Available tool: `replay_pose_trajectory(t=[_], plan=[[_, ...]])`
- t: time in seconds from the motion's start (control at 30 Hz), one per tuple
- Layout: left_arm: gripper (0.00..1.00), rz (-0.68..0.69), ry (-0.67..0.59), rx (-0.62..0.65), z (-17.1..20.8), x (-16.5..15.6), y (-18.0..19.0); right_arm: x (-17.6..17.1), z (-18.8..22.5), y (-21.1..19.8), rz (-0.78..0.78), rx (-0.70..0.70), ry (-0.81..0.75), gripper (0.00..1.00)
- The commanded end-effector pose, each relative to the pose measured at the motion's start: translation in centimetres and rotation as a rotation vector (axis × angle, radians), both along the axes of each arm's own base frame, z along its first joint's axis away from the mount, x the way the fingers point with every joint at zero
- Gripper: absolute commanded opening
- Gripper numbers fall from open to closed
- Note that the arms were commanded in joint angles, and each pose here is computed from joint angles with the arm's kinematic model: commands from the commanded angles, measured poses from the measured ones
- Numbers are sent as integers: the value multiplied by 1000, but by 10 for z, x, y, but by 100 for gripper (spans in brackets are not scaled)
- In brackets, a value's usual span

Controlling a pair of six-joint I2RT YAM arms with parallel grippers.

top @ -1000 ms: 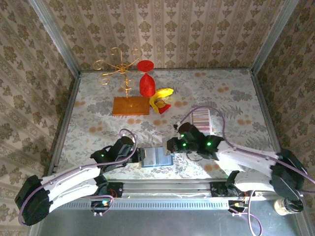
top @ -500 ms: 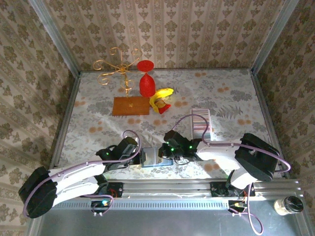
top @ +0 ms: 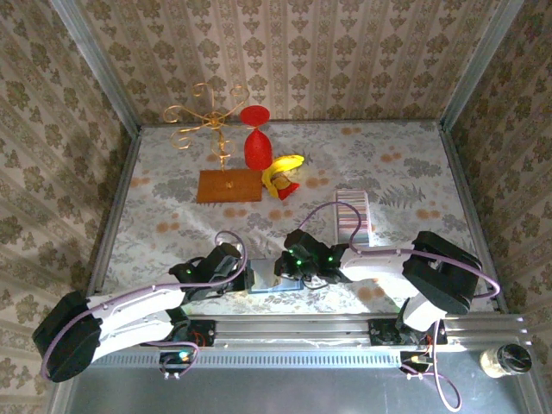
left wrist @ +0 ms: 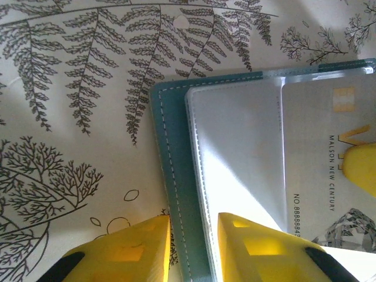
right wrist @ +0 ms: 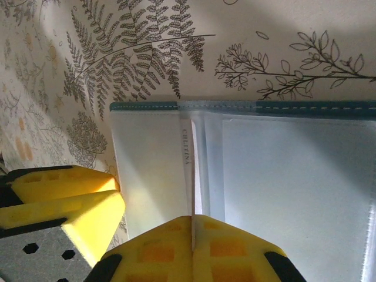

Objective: Put the credit cards into the card holder
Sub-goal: Insert the credit card into the card slot.

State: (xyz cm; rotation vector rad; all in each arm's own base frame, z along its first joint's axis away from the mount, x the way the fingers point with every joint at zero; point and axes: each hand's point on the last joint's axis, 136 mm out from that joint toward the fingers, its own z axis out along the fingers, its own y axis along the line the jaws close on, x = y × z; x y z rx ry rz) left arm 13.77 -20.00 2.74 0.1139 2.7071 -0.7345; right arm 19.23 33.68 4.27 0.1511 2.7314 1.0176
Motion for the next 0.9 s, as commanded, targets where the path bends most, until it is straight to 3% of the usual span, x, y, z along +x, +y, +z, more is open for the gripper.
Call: replay_pose_trajectory(t=[0.0,0.7,0.87], plan=[[27,5,5,0,-5,-2,0,3,3,9,-16,22,-13,0],[19,-12,27,48,-16,-6,1,-1,-7,15,-40,97,13,1],[18,-13,29,51,-16,-7,2,-3,-12,4,-41,41,4,27]])
